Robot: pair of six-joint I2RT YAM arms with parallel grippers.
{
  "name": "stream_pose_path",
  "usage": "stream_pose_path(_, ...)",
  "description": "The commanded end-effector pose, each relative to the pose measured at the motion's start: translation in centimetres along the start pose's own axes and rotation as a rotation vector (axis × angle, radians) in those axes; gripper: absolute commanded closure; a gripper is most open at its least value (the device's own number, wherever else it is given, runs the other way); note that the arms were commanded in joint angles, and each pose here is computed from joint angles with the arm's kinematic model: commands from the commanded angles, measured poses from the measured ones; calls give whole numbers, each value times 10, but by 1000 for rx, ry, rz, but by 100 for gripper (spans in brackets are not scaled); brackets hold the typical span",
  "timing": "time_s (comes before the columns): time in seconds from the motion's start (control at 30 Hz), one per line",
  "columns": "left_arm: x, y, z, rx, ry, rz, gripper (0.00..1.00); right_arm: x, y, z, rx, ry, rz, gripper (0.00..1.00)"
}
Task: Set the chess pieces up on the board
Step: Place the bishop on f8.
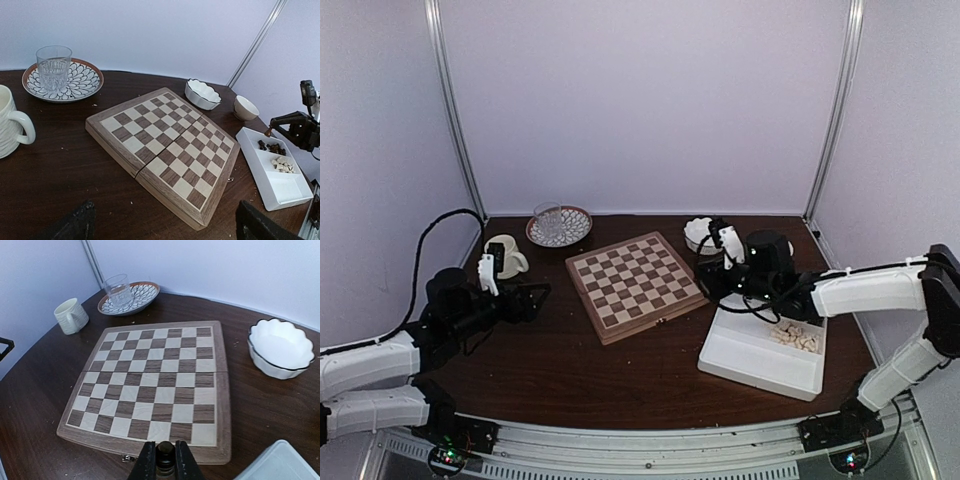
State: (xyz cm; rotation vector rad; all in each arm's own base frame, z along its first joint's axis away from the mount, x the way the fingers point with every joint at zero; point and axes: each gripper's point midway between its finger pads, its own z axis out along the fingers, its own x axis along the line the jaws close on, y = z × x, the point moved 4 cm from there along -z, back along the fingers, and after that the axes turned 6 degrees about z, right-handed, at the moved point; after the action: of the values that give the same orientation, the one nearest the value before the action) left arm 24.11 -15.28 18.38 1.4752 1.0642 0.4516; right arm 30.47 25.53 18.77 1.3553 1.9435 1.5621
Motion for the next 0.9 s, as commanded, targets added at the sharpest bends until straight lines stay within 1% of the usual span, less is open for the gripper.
stream_pose_path(0.0, -7, 15, 1, -61, -37, 9, 2, 40, -4, 33, 4, 117, -67, 99)
stream_pose_path(0.2, -7, 15, 1, -61, -37, 4, 2, 81, -34, 75, 60, 143, -140, 100)
stream_pose_path(0.33, -5, 14, 0, -61, -26, 0, 2, 94, -54, 98, 102, 126, -192, 100)
stream_pose_path(0.5, -5, 16, -2, -70, -19, 2, 2, 92, -61, 113, 97, 94, -208, 100)
stream_pose_path(0.8, -4, 18, -5, -77, -7, 9, 2, 88, -70, 129, 114, 56, -215, 96)
stream_pose_path(0.87, -4, 18, -5, -78, -5, 10, 2, 88, -71, 130, 117, 55, -216, 94)
